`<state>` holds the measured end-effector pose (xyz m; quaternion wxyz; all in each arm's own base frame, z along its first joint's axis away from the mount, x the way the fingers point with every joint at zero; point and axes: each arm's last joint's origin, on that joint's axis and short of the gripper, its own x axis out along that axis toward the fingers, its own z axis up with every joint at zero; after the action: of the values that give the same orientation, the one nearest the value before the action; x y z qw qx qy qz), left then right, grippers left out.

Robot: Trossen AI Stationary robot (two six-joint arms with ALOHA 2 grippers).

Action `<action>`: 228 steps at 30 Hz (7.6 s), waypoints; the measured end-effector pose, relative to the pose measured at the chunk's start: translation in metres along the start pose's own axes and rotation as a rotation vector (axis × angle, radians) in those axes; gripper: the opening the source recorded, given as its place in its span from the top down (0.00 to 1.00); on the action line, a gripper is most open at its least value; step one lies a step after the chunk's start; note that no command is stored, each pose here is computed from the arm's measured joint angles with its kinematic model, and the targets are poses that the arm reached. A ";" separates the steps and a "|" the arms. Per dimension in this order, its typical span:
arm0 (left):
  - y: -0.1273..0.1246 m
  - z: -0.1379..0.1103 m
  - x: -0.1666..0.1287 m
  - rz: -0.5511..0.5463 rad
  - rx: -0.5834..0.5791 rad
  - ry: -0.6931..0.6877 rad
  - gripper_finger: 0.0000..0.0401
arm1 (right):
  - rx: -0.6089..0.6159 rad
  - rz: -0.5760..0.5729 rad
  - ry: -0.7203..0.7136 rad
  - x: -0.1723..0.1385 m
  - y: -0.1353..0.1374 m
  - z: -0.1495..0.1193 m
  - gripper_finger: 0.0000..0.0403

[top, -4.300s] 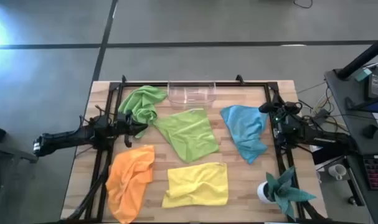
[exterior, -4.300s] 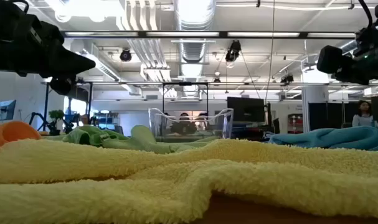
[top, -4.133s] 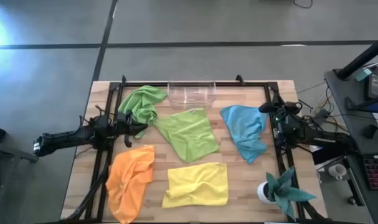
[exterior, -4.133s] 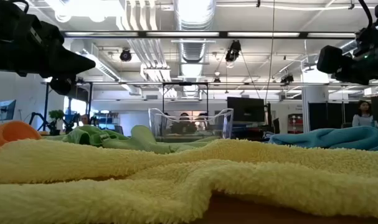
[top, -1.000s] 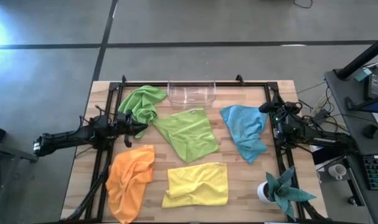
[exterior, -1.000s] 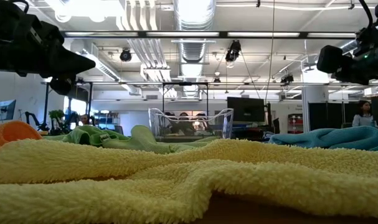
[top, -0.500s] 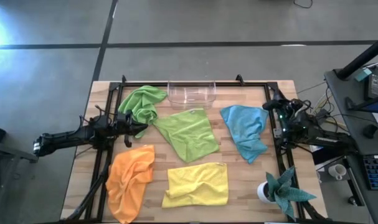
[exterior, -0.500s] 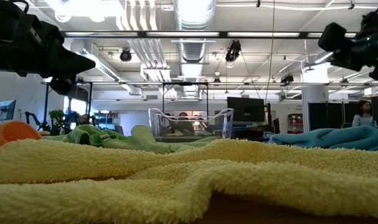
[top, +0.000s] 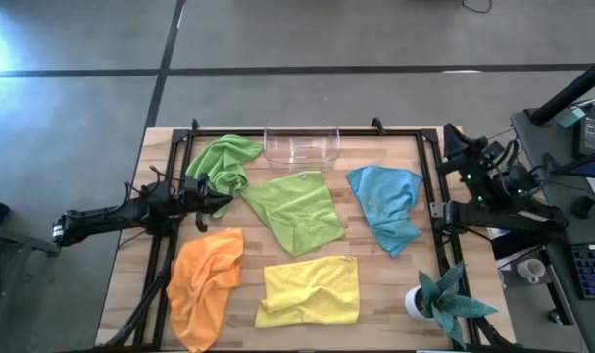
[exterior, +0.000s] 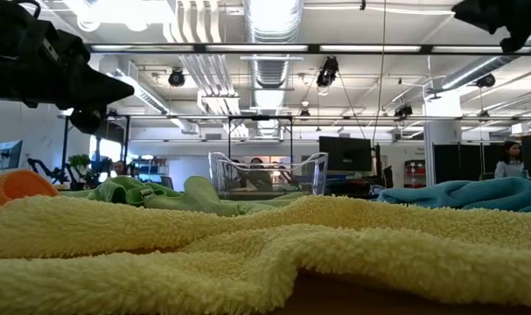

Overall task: Fold microfiber towels
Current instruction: Fold the green microfiber towel

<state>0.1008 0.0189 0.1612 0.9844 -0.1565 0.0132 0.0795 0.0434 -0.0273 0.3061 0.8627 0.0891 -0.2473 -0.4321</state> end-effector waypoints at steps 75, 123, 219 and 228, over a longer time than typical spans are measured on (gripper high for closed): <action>0.001 0.013 0.016 0.157 0.003 0.005 1.00 | -0.787 0.881 1.570 0.032 0.160 -0.222 0.63; -0.005 0.032 0.015 0.107 0.075 -0.196 1.00 | -0.692 0.592 1.730 0.036 0.172 -0.278 0.98; -0.021 0.036 0.191 -0.125 0.094 0.862 0.74 | -0.583 0.585 1.656 0.061 0.212 -0.251 0.98; -0.011 0.024 0.204 -0.082 0.068 0.935 0.74 | -0.566 0.576 1.651 0.061 0.213 -0.251 0.98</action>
<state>0.3042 0.0469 0.1766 0.8798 -0.1436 0.4514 -0.0390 0.3497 0.0393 0.1895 0.8294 0.0898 0.5496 -0.0440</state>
